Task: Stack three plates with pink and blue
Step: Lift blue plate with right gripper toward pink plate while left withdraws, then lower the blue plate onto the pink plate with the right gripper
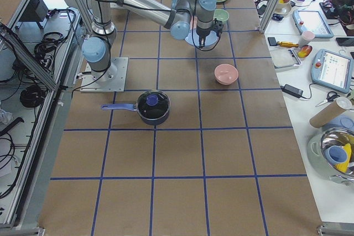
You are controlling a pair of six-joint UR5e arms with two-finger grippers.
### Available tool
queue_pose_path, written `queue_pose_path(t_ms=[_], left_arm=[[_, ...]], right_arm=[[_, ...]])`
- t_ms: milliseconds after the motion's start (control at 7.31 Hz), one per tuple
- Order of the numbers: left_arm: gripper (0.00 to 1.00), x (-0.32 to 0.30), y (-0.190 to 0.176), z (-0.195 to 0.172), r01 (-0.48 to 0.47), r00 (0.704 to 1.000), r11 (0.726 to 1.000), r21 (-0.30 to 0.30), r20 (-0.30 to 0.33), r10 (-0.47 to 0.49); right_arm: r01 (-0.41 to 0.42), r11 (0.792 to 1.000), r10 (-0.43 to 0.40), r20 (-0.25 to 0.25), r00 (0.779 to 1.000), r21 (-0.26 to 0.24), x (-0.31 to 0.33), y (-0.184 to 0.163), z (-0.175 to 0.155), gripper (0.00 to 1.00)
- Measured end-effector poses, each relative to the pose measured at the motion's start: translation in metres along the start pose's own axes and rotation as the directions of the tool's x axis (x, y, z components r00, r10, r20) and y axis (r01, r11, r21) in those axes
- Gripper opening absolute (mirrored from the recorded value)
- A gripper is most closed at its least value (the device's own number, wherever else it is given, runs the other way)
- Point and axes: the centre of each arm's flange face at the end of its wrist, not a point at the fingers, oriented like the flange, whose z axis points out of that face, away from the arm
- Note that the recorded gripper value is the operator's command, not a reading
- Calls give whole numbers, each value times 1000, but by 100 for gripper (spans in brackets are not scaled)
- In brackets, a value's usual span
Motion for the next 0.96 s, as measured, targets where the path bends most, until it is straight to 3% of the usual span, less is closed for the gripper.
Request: queue_pose_path(t_ms=[410,957], left_arm=[[100,-7,1,-2,15,1000,1000,-7,0,-15],[100,-8,1,-2,17,1000,1000,-8,-1,-17]], right_arm=[[-53,999,53,38,998,-7,-76,20,1,0],[-13,999,14,31,999,-47,-141,55,20,0]])
